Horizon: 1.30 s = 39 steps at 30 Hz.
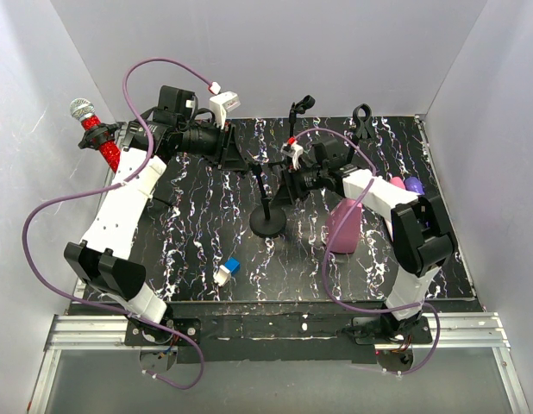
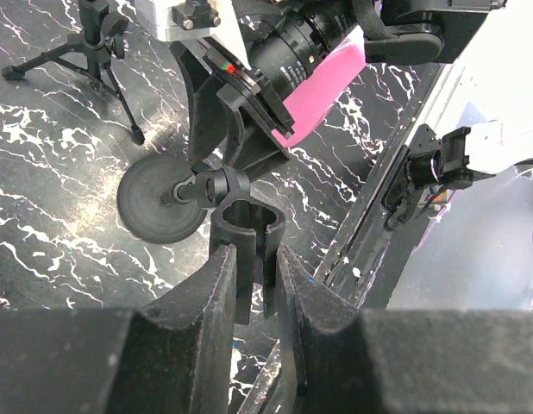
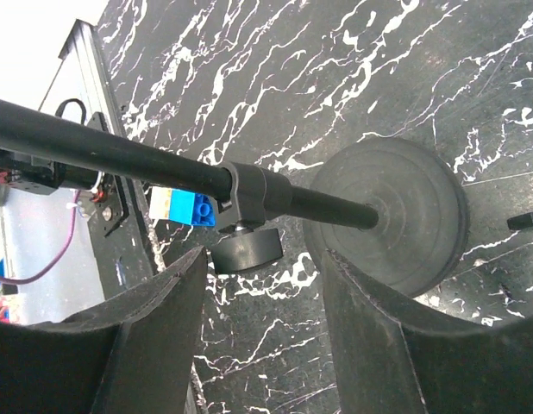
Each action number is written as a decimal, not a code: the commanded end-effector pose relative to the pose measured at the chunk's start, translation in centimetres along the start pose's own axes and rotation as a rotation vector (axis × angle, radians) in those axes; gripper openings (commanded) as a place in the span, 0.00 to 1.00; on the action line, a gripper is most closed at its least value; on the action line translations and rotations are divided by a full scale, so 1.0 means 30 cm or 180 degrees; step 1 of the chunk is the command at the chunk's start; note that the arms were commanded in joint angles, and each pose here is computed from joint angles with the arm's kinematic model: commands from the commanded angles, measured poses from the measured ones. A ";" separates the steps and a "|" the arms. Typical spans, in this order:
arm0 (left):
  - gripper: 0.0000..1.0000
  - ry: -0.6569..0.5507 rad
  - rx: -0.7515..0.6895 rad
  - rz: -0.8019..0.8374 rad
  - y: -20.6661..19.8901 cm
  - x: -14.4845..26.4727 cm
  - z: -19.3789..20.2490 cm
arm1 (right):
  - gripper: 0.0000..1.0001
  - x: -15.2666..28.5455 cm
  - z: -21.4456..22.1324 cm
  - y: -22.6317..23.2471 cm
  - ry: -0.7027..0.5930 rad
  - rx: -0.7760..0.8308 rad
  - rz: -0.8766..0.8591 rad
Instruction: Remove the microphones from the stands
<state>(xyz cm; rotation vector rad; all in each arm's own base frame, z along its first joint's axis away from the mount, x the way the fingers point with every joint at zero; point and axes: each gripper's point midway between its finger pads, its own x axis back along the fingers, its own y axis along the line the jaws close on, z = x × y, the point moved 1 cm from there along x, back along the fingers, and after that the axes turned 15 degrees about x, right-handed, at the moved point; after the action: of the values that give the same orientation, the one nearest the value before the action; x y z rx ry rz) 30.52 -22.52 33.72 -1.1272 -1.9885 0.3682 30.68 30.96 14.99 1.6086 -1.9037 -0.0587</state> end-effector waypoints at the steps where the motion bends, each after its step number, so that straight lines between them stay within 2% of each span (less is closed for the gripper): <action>1: 0.00 0.0047 -0.0009 -0.0033 -0.003 0.012 0.007 | 0.62 0.002 -0.093 0.025 -0.0175 -0.0012 -0.0185; 3: 0.00 0.0051 -0.0011 -0.0033 -0.002 0.012 0.008 | 0.62 0.000 -0.093 0.033 -0.0189 -0.0079 -0.0260; 5: 0.00 0.0047 -0.0014 -0.0033 -0.003 0.013 0.007 | 0.57 -0.003 -0.089 0.036 -0.0196 -0.0125 -0.0276; 8: 0.00 0.0047 -0.0019 -0.0033 -0.003 0.012 0.005 | 0.42 -0.005 -0.080 0.026 -0.0206 -0.0072 -0.0205; 11: 0.00 0.0040 -0.0026 -0.0032 -0.002 0.011 0.002 | 0.28 -0.006 -0.067 -0.002 -0.0141 0.0275 0.0017; 17: 0.00 0.0053 0.0067 -0.0020 0.007 -0.005 0.007 | 0.03 -0.009 -0.076 -0.070 0.0119 0.2066 0.0797; 19: 0.00 0.0054 0.0132 0.0004 0.010 -0.016 0.006 | 0.01 0.001 -0.112 -0.111 0.0095 0.2796 0.1295; 21: 0.00 0.0055 0.0206 0.0032 0.011 -0.028 0.005 | 0.01 0.030 -0.204 -0.104 -0.0219 0.3872 0.1828; 22: 0.00 0.0060 0.0233 0.0044 0.012 -0.036 0.002 | 0.08 0.052 -0.235 -0.073 -0.0477 0.4379 0.2053; 24: 0.00 0.0090 0.0250 0.0057 0.017 -0.054 0.000 | 0.38 0.090 -0.277 -0.012 -0.1033 0.5121 0.2405; 26: 0.00 0.0116 0.0256 0.0046 0.025 -0.071 0.000 | 0.54 0.106 -0.291 0.019 -0.1169 0.5367 0.2532; 28: 0.00 0.0157 0.0279 0.0021 0.040 -0.092 0.009 | 0.65 0.126 -0.310 0.042 -0.1147 0.5266 0.2465; 32: 0.00 0.0223 0.0317 -0.0078 0.086 -0.127 0.032 | 0.78 0.179 -0.322 0.057 -0.0891 0.4830 0.2373; 39: 0.00 0.0297 0.0261 -0.0254 0.166 -0.179 0.061 | 0.79 0.378 -0.387 0.112 -0.0875 0.3564 0.2581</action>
<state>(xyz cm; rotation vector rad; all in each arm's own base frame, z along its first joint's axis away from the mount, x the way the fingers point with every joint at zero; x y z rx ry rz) 32.72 -24.13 28.57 -1.0299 -1.8921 0.3939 32.94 28.47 26.95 1.4248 -2.8244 1.7050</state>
